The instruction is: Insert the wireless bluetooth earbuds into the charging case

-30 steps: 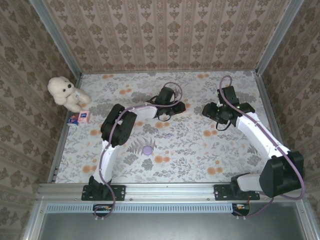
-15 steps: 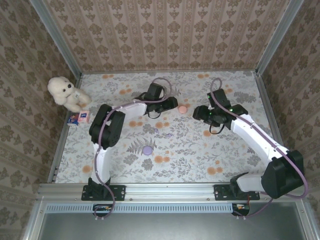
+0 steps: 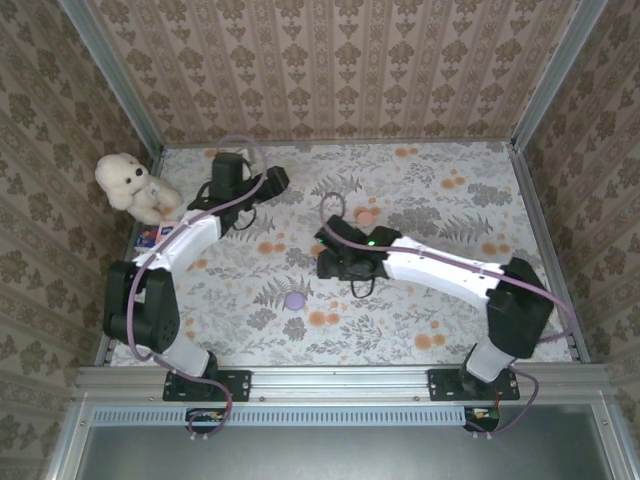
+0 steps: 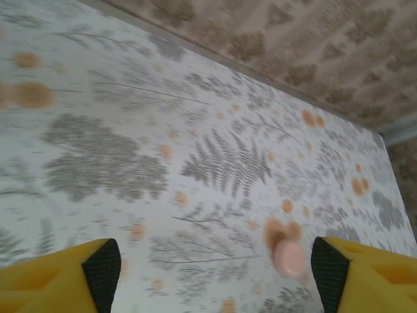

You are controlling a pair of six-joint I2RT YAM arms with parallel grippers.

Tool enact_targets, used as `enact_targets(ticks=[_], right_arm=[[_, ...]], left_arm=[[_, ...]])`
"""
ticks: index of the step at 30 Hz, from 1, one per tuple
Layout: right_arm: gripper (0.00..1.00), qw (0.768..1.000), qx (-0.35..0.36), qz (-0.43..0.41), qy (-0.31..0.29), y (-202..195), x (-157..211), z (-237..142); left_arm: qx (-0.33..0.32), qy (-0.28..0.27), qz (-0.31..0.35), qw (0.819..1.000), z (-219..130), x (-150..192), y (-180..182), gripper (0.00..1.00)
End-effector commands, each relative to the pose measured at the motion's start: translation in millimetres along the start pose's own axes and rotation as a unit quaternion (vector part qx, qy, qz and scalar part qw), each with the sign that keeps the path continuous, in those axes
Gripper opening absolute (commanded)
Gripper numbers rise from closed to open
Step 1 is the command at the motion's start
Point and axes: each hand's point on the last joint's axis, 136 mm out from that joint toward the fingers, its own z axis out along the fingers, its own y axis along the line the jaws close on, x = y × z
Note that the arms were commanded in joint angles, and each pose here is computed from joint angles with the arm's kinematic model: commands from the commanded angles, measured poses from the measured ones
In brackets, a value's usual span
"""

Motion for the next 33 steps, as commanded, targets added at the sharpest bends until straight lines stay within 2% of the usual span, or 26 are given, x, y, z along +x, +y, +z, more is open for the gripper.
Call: enact_targets(ticks=[1,3,4,7,11,22,28,33], right_arm=[[0.68,0.999,0.021,-0.028,-0.007,23,1,3],[0.68,0.996,0.004,-0.090,0.006,46,5,12],[0.68,0.993,-0.003,-0.116,0.014,53,8,16],[0.69,0.974,-0.016,-0.222,0.037,65,17,28],[0.69,0.956,-0.027,-0.286,0.062,68,28,43],[0.69,0.942,-0.066,-0.311,0.111,85,44,87],[0.69,0.937,-0.082,-0.312,0.132,85,46,100],[0.68,0.930,-0.101,-0.318,0.154,85,55,107]], left_arm=[[-0.029,-0.010,-0.035,0.999,-17,0,30,0.84],[-0.029,-0.018,-0.055,0.998,-26,0,44,0.92],[-0.030,-0.021,-0.065,0.997,-30,0,50,1.00],[-0.024,-0.040,-0.105,0.993,-43,-4,69,1.00],[-0.029,-0.062,-0.158,0.985,-57,-7,95,1.00],[-0.043,-0.075,-0.226,0.970,-69,-4,117,1.00],[-0.018,-0.041,-0.203,0.978,-61,-1,107,1.00],[-0.015,-0.041,-0.198,0.979,-61,1,106,1.00]])
